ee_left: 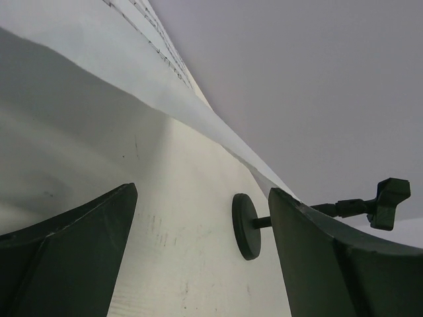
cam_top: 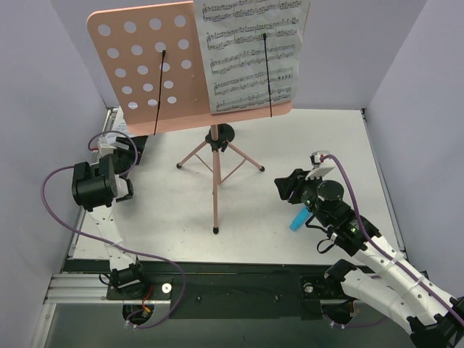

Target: Set up the instrument practice props

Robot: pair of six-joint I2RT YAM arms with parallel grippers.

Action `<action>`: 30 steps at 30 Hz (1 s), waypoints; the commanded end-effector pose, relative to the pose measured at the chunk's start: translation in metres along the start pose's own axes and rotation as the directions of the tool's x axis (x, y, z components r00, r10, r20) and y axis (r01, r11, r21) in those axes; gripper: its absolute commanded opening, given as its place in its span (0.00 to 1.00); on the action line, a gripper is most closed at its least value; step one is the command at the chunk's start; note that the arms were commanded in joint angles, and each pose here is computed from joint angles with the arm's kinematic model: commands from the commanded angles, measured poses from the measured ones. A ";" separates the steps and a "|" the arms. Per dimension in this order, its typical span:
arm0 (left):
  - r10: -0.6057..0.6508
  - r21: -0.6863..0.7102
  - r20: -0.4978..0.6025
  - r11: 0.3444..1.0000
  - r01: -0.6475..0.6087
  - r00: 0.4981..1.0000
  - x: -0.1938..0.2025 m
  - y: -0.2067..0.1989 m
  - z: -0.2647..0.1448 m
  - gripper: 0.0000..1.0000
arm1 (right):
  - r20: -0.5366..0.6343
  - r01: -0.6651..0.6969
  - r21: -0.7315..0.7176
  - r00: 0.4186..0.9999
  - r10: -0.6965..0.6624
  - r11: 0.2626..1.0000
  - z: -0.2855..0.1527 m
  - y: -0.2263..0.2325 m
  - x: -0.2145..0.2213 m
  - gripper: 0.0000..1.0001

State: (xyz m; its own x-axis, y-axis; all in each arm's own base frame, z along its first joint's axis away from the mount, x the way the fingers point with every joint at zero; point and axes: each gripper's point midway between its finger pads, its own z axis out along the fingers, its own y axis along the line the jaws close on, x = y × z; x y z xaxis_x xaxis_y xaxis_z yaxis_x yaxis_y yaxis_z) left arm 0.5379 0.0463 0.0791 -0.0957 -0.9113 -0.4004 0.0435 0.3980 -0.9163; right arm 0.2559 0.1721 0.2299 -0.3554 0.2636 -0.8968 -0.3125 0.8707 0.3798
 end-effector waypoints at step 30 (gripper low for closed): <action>0.027 0.498 0.228 0.855 -0.141 0.973 -0.094 -0.175 0.009 0.92 | 0.017 -0.001 -0.022 1.000 0.001 1.000 0.003 0.006 -0.004 0.36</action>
State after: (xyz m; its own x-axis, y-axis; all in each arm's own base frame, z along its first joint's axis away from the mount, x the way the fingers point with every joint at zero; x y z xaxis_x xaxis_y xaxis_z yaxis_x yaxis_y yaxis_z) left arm 0.5770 0.0607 0.1604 -0.0296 -0.9380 -0.3454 0.2152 0.3315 -0.9186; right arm 0.2561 0.1722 0.2288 -0.3572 0.2609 -0.8968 -0.3120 0.8717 0.3779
